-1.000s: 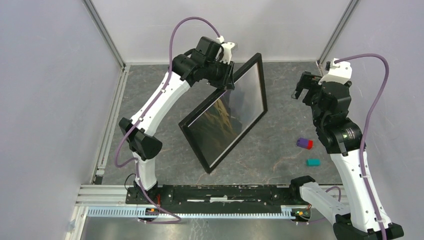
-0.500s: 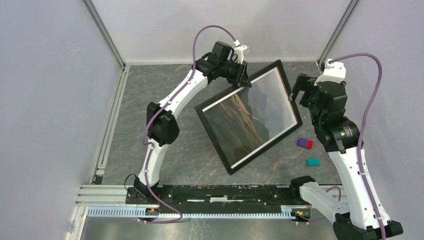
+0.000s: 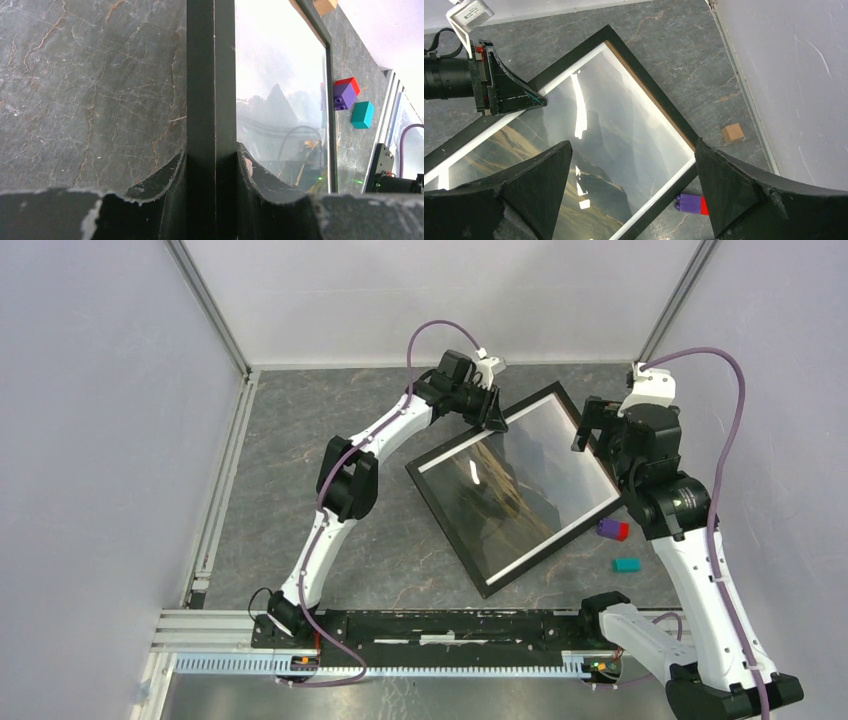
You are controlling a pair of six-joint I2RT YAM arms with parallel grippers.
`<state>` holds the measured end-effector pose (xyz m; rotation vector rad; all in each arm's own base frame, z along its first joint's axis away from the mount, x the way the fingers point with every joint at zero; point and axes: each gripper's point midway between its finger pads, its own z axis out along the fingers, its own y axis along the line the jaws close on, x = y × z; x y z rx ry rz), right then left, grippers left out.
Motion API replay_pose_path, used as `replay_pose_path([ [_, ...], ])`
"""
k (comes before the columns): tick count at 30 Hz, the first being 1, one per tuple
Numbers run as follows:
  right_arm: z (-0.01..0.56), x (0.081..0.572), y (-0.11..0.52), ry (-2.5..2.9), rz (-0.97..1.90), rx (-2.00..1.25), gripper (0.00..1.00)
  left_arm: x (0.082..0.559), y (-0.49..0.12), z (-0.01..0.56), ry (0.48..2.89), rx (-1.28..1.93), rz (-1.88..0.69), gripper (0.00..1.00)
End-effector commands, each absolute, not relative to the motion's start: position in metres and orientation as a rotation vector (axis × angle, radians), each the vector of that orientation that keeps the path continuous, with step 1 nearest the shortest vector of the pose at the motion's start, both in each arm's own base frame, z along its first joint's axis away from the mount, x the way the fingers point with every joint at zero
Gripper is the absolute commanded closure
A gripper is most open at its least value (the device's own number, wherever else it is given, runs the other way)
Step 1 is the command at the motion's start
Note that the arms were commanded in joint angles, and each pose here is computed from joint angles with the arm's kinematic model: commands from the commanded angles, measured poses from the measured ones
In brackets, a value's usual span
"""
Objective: Put the photo into the frame
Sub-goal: Turn over the photo frame at the center of the board.
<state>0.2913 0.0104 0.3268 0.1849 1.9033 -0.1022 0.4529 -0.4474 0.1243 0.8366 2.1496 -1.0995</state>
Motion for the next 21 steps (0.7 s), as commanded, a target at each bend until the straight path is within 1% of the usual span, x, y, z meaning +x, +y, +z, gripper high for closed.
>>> replay_pose_path([
  [1,0.326,0.296,0.012,1.896,-0.096,0.170,0.02,0.497,-0.445,0.115,1.982,0.907,-0.930,0.98],
  [2,0.326,0.297,0.014,1.897,-0.086,0.165,0.02,0.497,-0.446,0.111,1.987,0.904,-0.938,0.97],
  [4,0.326,0.300,0.017,1.901,-0.074,0.157,0.02,0.501,-0.444,0.105,2.021,0.873,-0.927,0.84],
  [6,0.324,0.301,0.018,1.910,-0.073,0.150,0.02,0.511,-0.436,0.103,2.072,0.811,-0.871,0.63],
  [8,0.322,0.301,0.019,1.918,-0.076,0.145,0.02,0.519,-0.423,0.107,2.106,0.749,-0.816,0.47],
  [9,0.321,0.301,0.018,1.922,-0.079,0.140,0.02,0.521,-0.418,0.110,2.121,0.722,-0.799,0.42],
  [13,0.323,0.297,0.021,1.921,-0.059,0.119,0.02,0.524,-0.394,0.136,2.155,0.630,-0.703,0.30],
  [16,0.325,0.292,0.024,1.921,-0.037,0.103,0.02,0.521,-0.376,0.172,2.156,0.570,-0.637,0.27],
  [19,0.325,0.286,0.026,1.934,-0.024,0.073,0.02,0.503,-0.365,0.220,2.132,0.533,-0.654,0.25],
  [21,0.325,0.282,0.028,1.944,-0.016,0.042,0.02,0.482,-0.358,0.252,2.113,0.492,-0.705,0.20],
])
